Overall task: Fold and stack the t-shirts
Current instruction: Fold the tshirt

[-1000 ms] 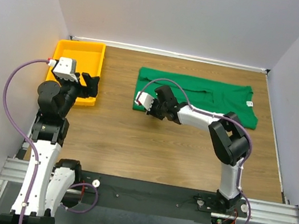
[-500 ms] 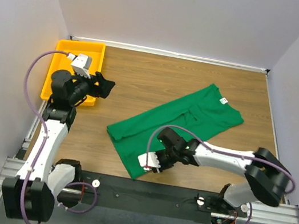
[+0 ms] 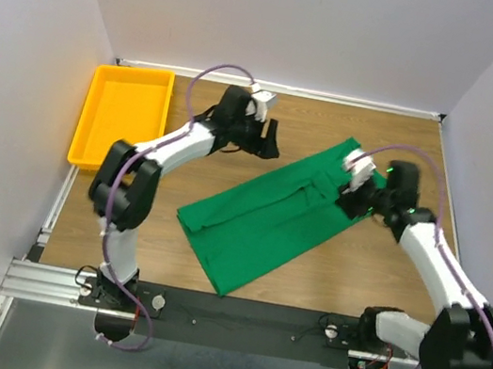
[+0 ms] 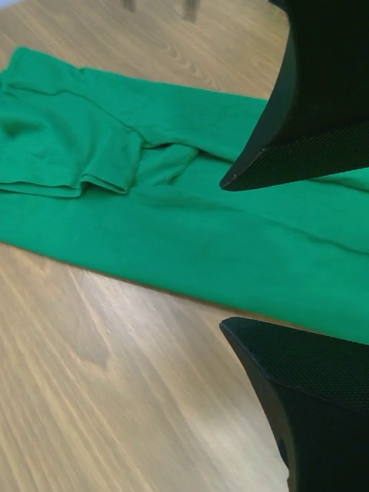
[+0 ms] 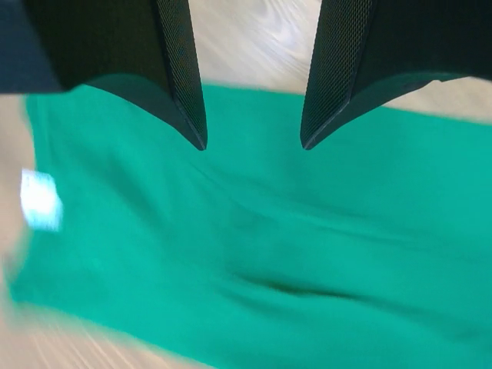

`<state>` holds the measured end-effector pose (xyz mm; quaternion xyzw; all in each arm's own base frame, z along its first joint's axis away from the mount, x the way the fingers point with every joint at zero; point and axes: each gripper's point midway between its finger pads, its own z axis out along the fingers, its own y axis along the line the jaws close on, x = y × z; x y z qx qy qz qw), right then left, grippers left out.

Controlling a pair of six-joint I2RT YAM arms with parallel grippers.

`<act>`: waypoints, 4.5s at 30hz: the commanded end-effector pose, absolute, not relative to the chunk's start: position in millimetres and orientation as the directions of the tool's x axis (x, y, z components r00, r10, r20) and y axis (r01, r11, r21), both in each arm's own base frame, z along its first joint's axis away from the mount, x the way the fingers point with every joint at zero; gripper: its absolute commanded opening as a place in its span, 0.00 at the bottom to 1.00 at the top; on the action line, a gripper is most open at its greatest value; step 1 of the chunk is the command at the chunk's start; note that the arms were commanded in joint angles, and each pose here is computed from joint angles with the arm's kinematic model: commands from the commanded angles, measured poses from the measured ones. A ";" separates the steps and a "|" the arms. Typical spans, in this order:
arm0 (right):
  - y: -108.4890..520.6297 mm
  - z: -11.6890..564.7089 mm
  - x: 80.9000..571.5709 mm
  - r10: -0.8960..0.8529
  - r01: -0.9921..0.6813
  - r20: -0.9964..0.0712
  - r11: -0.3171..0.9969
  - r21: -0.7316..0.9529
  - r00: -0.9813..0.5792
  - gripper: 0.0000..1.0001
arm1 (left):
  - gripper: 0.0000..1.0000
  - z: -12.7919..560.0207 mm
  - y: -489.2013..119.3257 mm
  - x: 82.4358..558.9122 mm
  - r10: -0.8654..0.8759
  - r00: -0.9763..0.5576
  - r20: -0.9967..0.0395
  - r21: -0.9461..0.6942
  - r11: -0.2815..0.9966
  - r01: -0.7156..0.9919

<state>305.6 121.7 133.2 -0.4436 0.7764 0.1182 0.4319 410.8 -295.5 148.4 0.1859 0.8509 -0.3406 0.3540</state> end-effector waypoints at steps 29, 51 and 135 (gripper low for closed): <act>-11.1 97.1 327.6 0.099 -0.352 -0.720 0.821 0.449 -0.687 0.59 | 0.38 41.0 -441.0 469.0 0.201 -0.798 -0.569 -0.647 0.490 0.585; -18.3 93.0 328.0 0.105 -0.338 -0.713 0.827 0.450 -0.693 0.59 | 0.00 59.8 -275.8 547.1 -0.277 -0.806 -0.523 -0.646 0.746 0.162; 237.7 119.1 296.1 -0.523 -0.913 -0.780 0.382 0.145 -0.343 0.60 | 0.82 133.4 -202.1 281.0 -0.095 -0.706 -0.701 -0.458 0.819 0.345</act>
